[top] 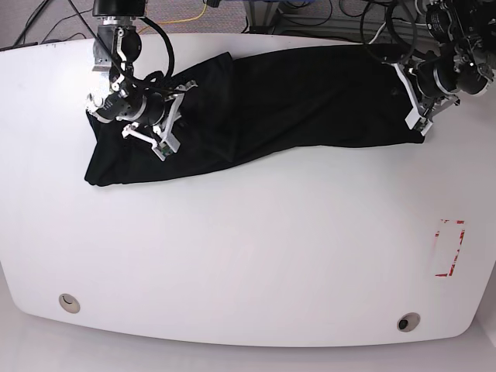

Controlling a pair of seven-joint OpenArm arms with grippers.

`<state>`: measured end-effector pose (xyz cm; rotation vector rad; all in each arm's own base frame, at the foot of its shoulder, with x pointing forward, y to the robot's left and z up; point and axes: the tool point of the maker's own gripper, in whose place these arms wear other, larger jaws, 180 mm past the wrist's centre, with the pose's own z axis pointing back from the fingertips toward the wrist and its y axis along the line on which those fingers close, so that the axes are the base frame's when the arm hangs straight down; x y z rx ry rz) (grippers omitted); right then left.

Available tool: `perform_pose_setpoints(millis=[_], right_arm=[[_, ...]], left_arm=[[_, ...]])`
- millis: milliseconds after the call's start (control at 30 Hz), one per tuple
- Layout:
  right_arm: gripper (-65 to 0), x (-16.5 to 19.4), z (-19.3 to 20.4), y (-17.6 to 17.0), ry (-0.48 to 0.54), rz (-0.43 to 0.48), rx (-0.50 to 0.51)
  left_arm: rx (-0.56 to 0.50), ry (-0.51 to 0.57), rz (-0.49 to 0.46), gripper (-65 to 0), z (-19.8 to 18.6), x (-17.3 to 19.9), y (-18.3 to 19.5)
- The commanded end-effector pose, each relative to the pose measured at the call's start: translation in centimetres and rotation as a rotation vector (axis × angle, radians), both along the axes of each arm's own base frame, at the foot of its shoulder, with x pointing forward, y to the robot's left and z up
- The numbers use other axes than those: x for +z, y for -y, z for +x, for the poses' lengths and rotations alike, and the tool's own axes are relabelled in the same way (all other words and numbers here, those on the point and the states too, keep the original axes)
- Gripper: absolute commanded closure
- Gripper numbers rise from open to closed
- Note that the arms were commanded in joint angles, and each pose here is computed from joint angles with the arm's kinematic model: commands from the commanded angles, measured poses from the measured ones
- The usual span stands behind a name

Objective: Layout the t-shirt on the table in an organized manner, then fold the t-shirt properly
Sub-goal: 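Pull the shirt's end with the left gripper to straighten the rectangle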

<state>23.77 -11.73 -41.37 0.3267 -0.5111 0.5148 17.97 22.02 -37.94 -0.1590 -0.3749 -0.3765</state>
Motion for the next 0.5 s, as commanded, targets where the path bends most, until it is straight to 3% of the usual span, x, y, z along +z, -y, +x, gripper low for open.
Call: perform_pose_setpoints(millis=[0,133,467], right_arm=[[-3.3,-0.9,0.8,0.8,0.026,0.014,-0.031],[-3.2,-2.2,0.9,2.6,0.021,0.002,-0.067],[-3.0,-2.8,0.8,5.7,0.010,0.004,-0.179]], left_arm=[[-0.040,0.033,0.012,-21.8,1.6,0.4,0.5],[-0.049,-0.022,0.035,-21.9,2.0,-1.2,0.1],[-0.083,-0.070,-0.045,-21.9,5.7,-5.2,1.0]])
